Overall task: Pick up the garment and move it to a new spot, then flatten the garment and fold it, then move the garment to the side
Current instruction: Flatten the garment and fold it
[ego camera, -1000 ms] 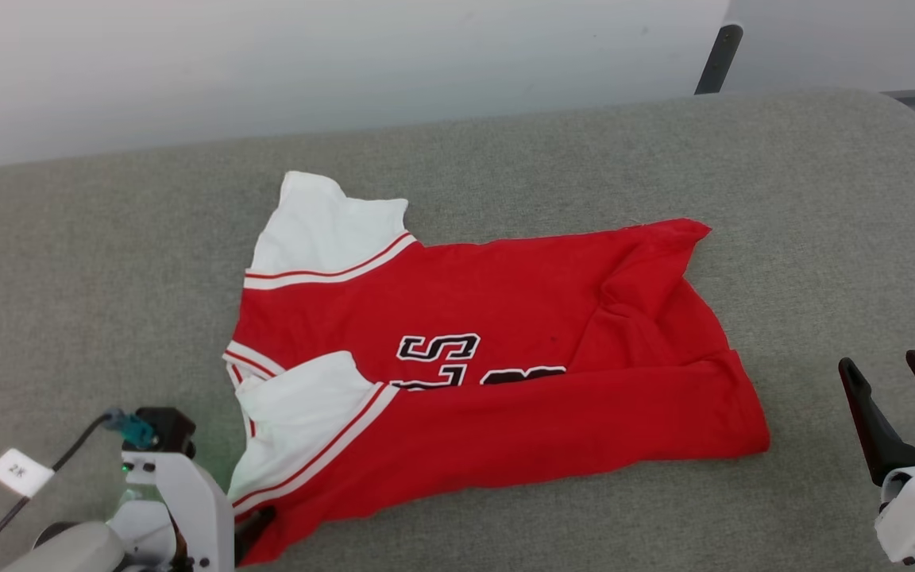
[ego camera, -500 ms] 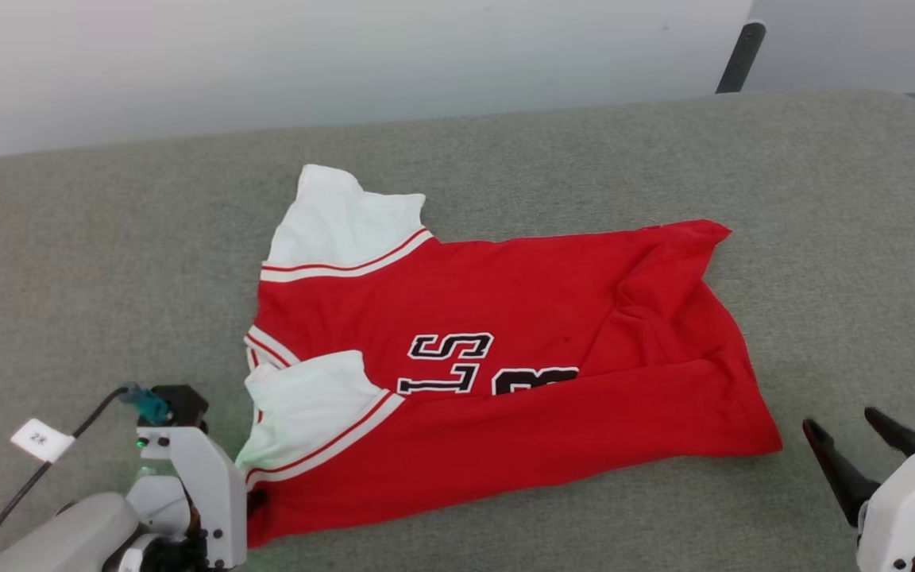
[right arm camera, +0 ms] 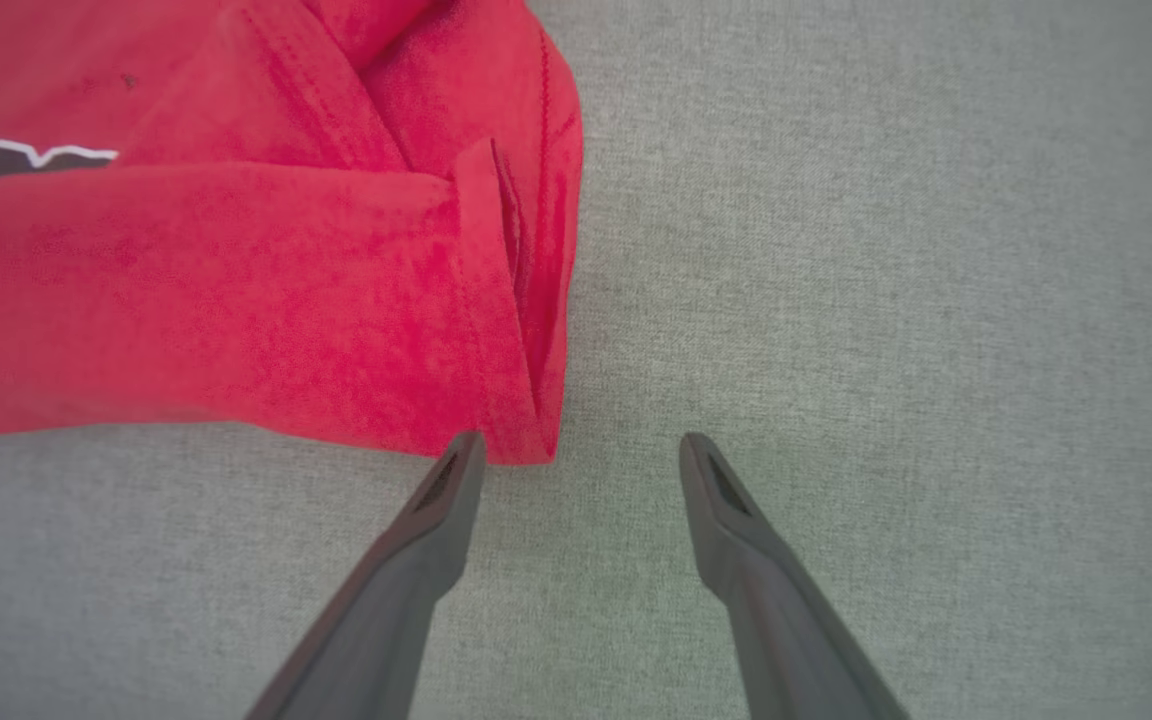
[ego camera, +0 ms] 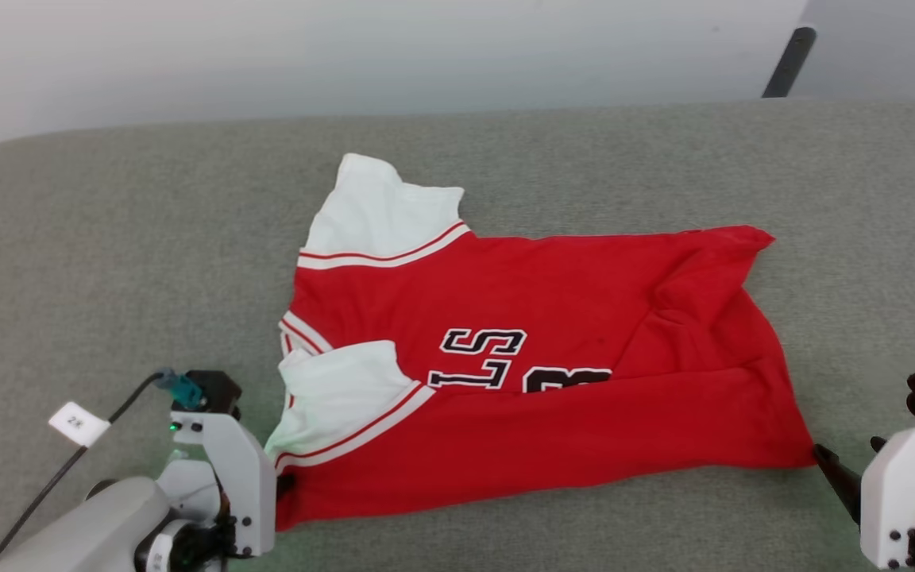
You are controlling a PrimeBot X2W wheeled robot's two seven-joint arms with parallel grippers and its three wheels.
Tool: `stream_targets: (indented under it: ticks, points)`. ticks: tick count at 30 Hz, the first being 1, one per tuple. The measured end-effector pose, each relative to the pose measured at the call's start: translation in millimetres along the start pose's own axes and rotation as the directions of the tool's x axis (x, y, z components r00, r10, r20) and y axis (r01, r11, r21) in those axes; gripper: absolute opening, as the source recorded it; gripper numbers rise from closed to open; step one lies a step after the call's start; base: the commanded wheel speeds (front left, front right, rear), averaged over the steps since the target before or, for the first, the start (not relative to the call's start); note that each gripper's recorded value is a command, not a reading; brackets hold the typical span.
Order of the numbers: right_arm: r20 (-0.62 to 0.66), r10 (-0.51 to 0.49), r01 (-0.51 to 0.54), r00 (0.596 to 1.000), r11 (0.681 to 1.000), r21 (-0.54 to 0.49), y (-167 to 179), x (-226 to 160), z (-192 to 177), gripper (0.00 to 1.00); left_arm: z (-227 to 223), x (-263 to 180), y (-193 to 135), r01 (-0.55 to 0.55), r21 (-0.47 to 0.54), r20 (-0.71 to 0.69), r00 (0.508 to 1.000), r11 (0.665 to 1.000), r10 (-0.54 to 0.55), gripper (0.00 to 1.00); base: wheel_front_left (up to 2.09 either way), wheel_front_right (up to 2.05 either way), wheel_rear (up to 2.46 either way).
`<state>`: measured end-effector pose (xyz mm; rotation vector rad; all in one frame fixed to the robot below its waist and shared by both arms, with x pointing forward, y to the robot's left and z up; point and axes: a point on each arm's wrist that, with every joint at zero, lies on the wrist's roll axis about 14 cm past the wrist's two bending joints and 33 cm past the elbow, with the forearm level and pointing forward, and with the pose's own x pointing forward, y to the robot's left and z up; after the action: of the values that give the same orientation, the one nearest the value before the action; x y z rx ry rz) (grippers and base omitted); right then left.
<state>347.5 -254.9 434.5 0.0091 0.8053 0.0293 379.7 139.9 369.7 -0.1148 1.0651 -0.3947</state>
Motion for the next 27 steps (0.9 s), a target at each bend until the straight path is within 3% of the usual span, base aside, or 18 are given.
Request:
stream_targets:
  ticks: [17, 18, 19, 27]
  points:
    - [-0.205, 0.061, -0.047, 0.977, 0.996, 0.075, 17, 54, -16, 1.0, -1, 3, 4, 0.006, -0.015, 0.014, 1.0, 1.0, -0.006, 0.0, 0.0, 0.0, 0.0]
    - [-0.221, 0.063, -0.048, 0.973, 0.996, 0.072, 17, 56, -18, 0.46, -1, 4, 4, 0.008, -0.015, 0.013, 1.0, 1.0, -0.007, 0.0, 0.0, 0.0, 0.0]
    - [-0.235, 0.06, -0.045, 0.97, 0.997, 0.069, 16, 57, -20, 0.0, -1, 4, 4, 0.008, -0.016, 0.013, 1.0, 1.0, -0.007, 0.0, 0.0, 0.0, 0.0]
    - [-0.271, 0.077, -0.059, 0.96, 0.995, 0.077, 16, 60, -21, 0.0, 0, 3, 4, 0.009, -0.019, 0.023, 1.0, 1.0, -0.008, 0.0, 0.0, 0.0, 0.0]
